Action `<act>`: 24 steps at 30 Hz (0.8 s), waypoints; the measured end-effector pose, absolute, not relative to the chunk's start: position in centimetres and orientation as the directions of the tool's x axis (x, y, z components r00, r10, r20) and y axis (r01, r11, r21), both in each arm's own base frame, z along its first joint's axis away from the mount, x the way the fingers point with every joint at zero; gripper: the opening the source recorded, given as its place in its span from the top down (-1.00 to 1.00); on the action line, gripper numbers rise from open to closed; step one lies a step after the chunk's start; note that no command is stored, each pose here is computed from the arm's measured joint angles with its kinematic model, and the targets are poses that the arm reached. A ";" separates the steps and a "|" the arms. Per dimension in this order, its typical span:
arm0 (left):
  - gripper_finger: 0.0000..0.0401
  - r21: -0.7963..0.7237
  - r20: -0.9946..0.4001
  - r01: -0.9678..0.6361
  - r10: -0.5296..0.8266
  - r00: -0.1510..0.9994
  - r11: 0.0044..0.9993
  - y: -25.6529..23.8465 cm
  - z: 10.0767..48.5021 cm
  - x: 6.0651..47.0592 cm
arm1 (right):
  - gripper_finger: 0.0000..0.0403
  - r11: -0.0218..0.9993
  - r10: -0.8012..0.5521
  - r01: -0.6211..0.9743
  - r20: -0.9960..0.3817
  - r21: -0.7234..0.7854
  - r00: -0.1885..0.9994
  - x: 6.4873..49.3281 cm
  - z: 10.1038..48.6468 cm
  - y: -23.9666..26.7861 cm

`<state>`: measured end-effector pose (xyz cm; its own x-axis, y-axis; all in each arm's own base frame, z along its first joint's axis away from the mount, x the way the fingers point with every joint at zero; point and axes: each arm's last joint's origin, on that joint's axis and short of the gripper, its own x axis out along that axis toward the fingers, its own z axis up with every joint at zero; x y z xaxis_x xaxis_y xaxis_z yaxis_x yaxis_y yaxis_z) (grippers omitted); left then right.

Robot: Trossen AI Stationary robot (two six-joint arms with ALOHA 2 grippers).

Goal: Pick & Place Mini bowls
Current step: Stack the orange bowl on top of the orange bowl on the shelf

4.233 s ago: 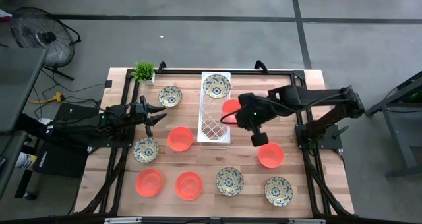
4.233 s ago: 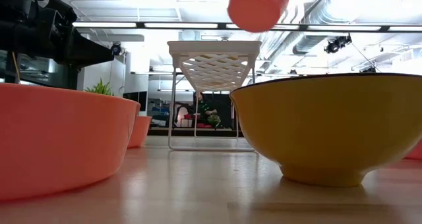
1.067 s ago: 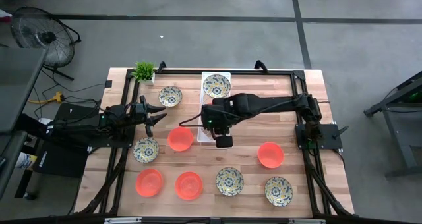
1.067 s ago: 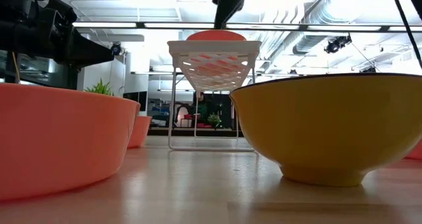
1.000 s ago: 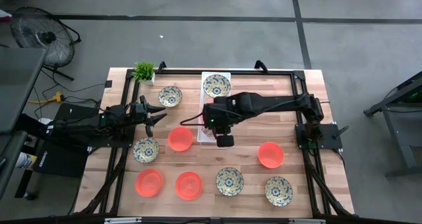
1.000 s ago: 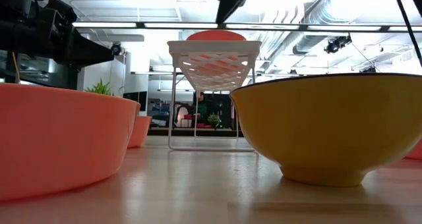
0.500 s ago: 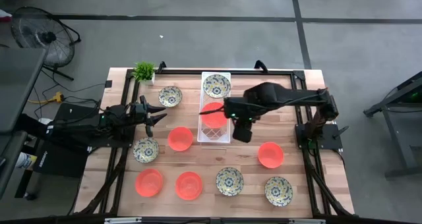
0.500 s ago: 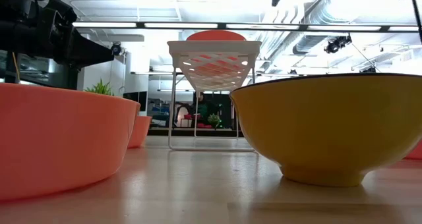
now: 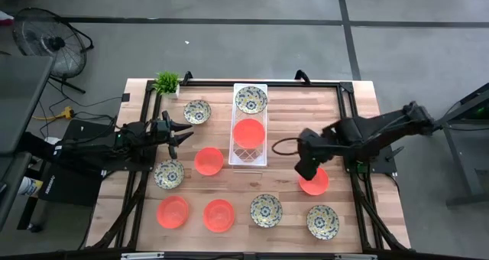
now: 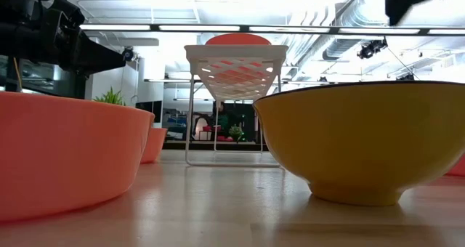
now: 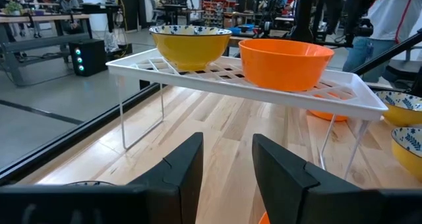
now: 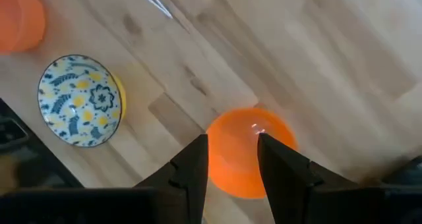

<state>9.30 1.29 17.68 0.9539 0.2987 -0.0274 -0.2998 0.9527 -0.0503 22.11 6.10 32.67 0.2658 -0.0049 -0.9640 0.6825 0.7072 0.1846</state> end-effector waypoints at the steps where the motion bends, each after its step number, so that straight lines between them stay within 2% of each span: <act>1: 0.36 -0.050 -0.027 -0.299 0.298 0.954 0.953 1.3 17.7 9.3 | 0.41 0.682 0.009 0.703 -0.964 0.199 0.265 21.6 32.0 6.2; 7: 0.36 -0.050 -0.027 -0.299 0.298 0.954 0.953 1.3 17.7 9.3 | 0.41 0.586 0.091 0.787 -0.981 0.192 0.172 19.6 27.5 6.4; 13: 0.36 -0.050 -0.027 -0.299 0.298 0.954 0.953 1.3 17.7 9.3 | 0.41 0.543 0.142 0.828 -0.987 0.137 0.071 18.6 23.6 6.3; 16: 0.36 -0.050 -0.027 -0.298 0.297 0.954 0.953 1.3 17.7 9.3 | 0.41 0.511 0.162 0.849 -0.985 0.137 0.062 18.4 22.0 6.3; 24: 0.36 -0.050 -0.027 -0.298 0.297 0.955 0.953 1.3 17.7 9.3 | 0.41 0.402 0.133 0.913 -0.991 0.067 0.014 17.3 18.9 5.9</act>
